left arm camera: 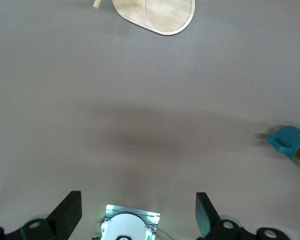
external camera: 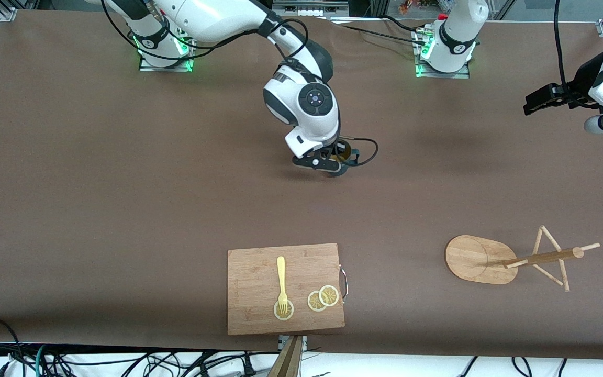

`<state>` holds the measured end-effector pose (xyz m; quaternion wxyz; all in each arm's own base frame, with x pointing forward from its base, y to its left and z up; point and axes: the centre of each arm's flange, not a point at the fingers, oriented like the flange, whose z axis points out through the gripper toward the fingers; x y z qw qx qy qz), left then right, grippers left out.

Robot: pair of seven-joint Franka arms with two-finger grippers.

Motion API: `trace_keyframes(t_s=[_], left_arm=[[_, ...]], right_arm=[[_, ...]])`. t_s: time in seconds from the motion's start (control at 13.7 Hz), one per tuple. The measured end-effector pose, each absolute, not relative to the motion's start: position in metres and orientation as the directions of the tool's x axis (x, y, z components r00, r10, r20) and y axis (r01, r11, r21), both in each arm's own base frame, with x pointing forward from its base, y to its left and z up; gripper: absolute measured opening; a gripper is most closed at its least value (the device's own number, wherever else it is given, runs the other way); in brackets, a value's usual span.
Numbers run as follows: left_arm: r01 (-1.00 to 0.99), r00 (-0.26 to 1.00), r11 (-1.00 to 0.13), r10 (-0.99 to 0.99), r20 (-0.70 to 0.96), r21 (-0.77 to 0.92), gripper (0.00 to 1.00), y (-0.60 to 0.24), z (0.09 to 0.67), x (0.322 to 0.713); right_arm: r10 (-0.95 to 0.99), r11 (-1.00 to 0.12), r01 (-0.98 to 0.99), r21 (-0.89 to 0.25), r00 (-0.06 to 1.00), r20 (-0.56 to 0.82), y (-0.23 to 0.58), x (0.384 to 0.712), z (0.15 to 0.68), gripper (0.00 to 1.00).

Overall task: Pass cup and hang on rack
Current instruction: 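Carry the teal mug with the right gripper toward the table middle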

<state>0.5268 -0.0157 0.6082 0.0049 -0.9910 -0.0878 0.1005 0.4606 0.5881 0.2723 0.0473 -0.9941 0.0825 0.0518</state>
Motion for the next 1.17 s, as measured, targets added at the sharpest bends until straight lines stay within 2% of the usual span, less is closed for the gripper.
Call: trace_keyframes(t_s=[0.29, 0.44, 0.66, 0.95, 1.02, 1.17], left_arm=[[0.169, 0.965, -0.985, 0.171, -0.198, -0.026, 1.0, -0.016, 0.608, 0.527], [0.166, 0.966, -0.986, 0.167, -0.199, -0.026, 1.0, -0.016, 0.608, 0.527], [0.163, 0.963, -0.986, 0.165, -0.214, -0.028, 1.0, -0.015, 0.607, 0.525], [0.168, 0.959, -0.985, 0.171, -0.225, -0.03, 1.0, -0.012, 0.606, 0.524], [0.168, 0.958, -0.985, 0.17, -0.23, -0.031, 1.0, -0.012, 0.606, 0.523], [0.166, 0.955, -0.986, 0.169, -0.244, -0.034, 1.0, -0.012, 0.605, 0.521]], right_arm=[[-0.19, -0.975, -0.201, -0.094, 0.975, -0.115, 0.601, 0.449, 0.256, 0.05], [-0.193, -0.974, -0.205, -0.1, 0.974, -0.115, 0.602, 0.448, 0.247, 0.2], [-0.197, -0.972, -0.209, -0.105, 0.974, -0.113, 0.603, 0.452, 0.251, 0.54], [-0.217, -0.974, -0.224, -0.043, 0.968, -0.126, 0.588, 0.485, 0.316, 0.93], [-0.202, -0.978, -0.207, -0.029, 0.971, -0.13, 0.577, 0.496, 0.335, 1.0], [-0.132, -0.991, -0.135, -0.018, 0.983, -0.131, 0.548, 0.52, 0.37, 1.0]])
